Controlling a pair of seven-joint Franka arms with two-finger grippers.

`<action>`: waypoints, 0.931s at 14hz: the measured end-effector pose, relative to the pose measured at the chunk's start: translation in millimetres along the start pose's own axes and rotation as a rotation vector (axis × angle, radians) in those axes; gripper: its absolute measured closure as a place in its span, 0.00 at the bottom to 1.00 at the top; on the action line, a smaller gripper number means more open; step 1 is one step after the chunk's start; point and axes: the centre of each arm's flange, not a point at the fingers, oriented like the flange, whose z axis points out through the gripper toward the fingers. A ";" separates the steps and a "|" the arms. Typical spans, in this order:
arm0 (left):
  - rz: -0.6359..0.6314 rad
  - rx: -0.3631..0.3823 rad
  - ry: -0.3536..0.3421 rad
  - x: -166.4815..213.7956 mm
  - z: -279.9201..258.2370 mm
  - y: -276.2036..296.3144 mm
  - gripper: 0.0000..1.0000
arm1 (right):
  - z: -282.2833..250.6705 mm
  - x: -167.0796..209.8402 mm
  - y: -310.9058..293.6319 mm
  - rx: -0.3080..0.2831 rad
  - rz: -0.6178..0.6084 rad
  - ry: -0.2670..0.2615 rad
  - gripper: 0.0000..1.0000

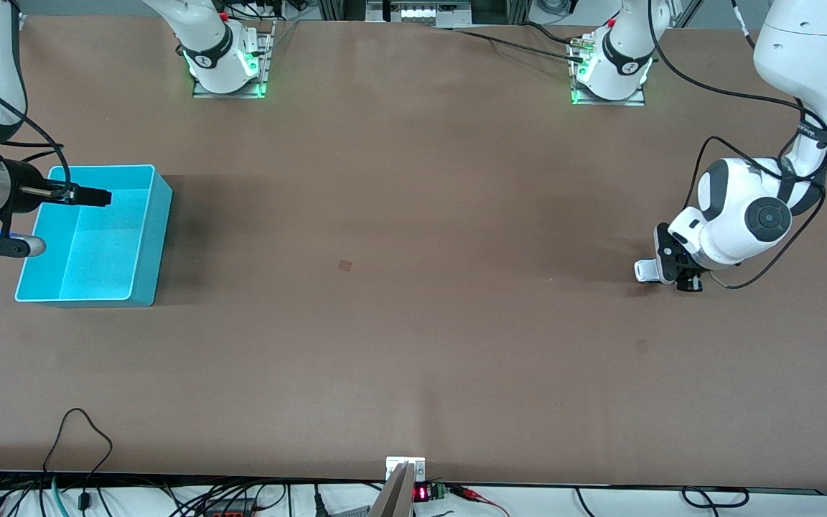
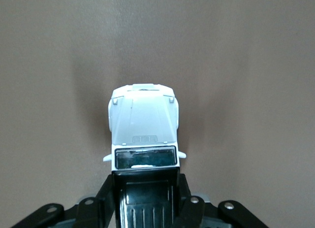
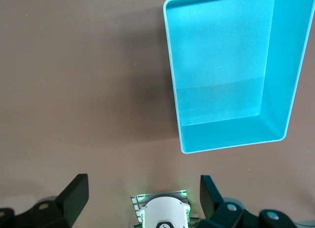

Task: Wind and store white jeep toy
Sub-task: 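Press the jeep down and drag it backward with the left gripper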

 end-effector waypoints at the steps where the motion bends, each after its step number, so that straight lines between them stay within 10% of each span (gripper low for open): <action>1: -0.002 0.000 0.001 -4.3 0.4 0.1 0.48 | 0.0 0.0 0.0 0.000 0.000 0.000 0.00; 13: 0.015 -0.007 0.008 -75.5 6.5 0.1 0.48 | 0.0 -0.9 -8.5 -0.004 -0.014 0.000 0.00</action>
